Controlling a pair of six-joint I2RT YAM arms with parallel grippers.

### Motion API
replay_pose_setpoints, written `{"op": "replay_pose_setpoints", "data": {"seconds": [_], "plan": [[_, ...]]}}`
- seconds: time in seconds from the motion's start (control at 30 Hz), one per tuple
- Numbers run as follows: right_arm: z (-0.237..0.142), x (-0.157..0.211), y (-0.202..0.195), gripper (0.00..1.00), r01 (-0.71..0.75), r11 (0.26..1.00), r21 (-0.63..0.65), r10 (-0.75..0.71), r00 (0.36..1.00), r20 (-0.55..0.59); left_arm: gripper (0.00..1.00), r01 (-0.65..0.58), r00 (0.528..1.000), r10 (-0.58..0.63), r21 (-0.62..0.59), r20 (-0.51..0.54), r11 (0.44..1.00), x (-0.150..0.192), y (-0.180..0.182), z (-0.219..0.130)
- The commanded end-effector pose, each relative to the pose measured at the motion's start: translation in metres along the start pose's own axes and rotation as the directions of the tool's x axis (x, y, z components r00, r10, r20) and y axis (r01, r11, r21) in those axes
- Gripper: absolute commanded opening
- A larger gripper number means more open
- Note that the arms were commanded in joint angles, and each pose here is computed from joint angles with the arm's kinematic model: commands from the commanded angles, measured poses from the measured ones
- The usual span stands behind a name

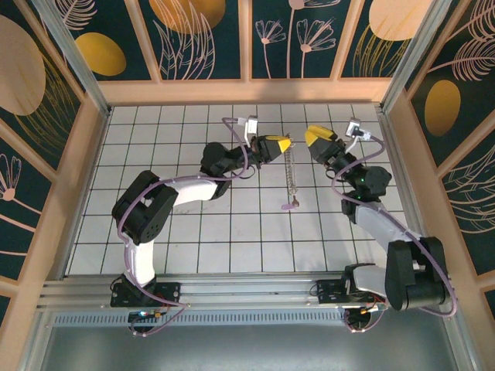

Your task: Put the keys on the keyring

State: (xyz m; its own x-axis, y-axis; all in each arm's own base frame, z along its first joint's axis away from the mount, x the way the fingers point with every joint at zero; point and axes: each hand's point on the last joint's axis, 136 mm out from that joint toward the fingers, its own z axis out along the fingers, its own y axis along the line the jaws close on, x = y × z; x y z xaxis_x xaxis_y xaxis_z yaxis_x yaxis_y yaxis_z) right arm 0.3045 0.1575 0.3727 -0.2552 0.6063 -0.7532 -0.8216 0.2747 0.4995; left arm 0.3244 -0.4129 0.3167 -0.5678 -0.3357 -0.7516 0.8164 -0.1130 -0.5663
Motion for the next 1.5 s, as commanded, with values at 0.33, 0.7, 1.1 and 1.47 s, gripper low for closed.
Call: {"op": "replay_pose_setpoints", "data": {"seconds": [0.33, 0.7, 1.1, 1.47], "plan": [[-0.016, 0.016, -0.010, 0.50, -0.001, 0.999, 0.040, 0.003, 0.999, -0.043, 0.00, -0.281, 0.951, 0.270, -0.058, -0.151, 0.958, -0.016, -0.024, 0.010], [-0.016, 0.033, -0.011, 0.45, -0.022, 1.000, 0.003, 0.022, 0.995, -0.101, 0.00, -0.318, 0.937, 0.301, -0.079, -0.176, 0.945, -0.018, -0.026, 0.008], [-0.006, 0.052, -0.010, 0.41, -0.041, 0.998, -0.047, 0.033, 0.984, -0.173, 0.00, -0.261, 0.957, 0.253, -0.044, -0.140, 0.964, -0.019, -0.031, 0.009], [0.000, 0.051, -0.009, 0.38, -0.044, 0.997, -0.069, 0.032, 0.985, -0.167, 0.00, -0.210, 0.971, 0.207, -0.009, -0.121, 0.978, -0.016, -0.032, 0.010]]}}
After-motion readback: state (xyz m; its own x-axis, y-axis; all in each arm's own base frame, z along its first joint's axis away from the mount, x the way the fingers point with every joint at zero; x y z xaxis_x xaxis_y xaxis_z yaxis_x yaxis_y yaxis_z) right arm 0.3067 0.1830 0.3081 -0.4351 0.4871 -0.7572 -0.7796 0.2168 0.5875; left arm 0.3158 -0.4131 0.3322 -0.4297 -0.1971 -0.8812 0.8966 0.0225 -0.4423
